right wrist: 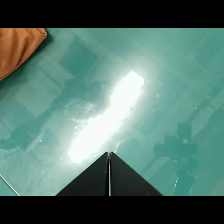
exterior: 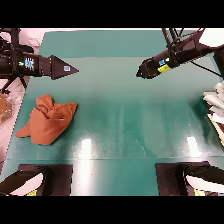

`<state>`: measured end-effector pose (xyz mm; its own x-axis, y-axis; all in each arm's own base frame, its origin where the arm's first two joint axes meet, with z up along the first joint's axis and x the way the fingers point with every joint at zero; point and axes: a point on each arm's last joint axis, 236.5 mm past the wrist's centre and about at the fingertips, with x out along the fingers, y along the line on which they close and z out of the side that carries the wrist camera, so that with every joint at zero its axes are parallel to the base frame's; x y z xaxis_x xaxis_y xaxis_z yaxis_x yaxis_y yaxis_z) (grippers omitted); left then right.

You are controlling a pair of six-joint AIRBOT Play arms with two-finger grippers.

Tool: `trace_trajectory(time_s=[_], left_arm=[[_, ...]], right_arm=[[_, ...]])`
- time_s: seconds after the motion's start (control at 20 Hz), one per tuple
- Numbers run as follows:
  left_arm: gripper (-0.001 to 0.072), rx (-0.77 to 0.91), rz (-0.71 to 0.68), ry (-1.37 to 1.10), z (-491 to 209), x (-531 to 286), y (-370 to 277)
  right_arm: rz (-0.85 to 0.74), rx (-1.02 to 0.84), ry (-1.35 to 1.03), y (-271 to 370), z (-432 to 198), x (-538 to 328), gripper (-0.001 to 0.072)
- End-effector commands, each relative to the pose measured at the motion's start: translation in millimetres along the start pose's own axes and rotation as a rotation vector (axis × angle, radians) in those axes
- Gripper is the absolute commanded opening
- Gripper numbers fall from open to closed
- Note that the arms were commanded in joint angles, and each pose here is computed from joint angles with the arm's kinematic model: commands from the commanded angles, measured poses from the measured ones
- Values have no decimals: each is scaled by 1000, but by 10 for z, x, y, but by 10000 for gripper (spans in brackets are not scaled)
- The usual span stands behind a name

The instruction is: Fold the shirts.

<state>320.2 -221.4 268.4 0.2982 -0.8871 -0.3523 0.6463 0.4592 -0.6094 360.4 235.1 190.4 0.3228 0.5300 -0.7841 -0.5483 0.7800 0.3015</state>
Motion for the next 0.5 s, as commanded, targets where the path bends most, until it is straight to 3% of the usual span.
trace_trajectory(time_s=[0.0,0.2,0.25,0.3,0.35,0.45], left_arm=[[25,-21,-18,-27,64,-3,-42],[25,22,93,5,1,-30,201],[108,37,205,69,-118,-99,424],[436,37,379,147,-242,-279,743],[615,32,575,204,-313,-562,1061],[625,43,975,292,-345,-1366,1526]], right_arm=[[1,2,0,-2,0,4,17],[-1,1,-7,-5,17,2,18],[-3,1,-23,-8,55,2,17],[-4,1,-35,-11,84,1,17],[-5,1,-46,-13,109,0,17],[-5,1,-48,-14,113,-1,18]])
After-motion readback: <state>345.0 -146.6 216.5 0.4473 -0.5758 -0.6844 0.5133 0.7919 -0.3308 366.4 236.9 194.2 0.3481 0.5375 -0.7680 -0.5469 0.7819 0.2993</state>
